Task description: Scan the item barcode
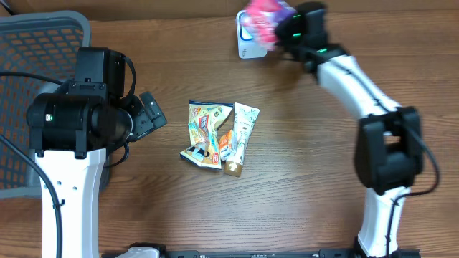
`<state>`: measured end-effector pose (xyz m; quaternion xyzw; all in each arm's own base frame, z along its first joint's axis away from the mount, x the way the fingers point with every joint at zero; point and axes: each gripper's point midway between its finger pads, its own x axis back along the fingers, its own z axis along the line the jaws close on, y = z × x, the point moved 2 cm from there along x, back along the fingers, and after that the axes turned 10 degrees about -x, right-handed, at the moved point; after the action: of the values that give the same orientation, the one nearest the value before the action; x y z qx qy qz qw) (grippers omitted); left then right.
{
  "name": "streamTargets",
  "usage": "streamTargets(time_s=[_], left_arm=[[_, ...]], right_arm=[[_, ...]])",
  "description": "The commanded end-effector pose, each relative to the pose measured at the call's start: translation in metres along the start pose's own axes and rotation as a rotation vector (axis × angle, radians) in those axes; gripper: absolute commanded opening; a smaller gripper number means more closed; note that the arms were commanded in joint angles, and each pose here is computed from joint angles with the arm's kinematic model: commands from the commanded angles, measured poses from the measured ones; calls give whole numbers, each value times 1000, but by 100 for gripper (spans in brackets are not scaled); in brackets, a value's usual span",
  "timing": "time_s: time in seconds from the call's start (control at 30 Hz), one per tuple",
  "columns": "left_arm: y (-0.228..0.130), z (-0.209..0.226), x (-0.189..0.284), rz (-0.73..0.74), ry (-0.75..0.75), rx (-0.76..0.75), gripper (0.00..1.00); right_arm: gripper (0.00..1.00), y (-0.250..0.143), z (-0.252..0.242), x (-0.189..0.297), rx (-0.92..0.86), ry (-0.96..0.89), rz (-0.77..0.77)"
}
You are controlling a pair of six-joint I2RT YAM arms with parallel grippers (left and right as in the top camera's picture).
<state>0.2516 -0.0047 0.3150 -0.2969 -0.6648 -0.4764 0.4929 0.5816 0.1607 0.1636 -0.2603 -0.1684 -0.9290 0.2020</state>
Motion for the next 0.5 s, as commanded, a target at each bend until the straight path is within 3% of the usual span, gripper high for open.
streamTargets(time_s=[0.0,0.2,0.47], left_arm=[[1,3,-2,-1,16,25,100],[1,3,-2,-1,16,25,100],[1,3,-2,-1,16,25,100]], right_arm=[[4,112,19,83,-36,24,-196],[4,204,-100,149,-258,-308,-287],[4,274,-255,246,-513,-681,-411]])
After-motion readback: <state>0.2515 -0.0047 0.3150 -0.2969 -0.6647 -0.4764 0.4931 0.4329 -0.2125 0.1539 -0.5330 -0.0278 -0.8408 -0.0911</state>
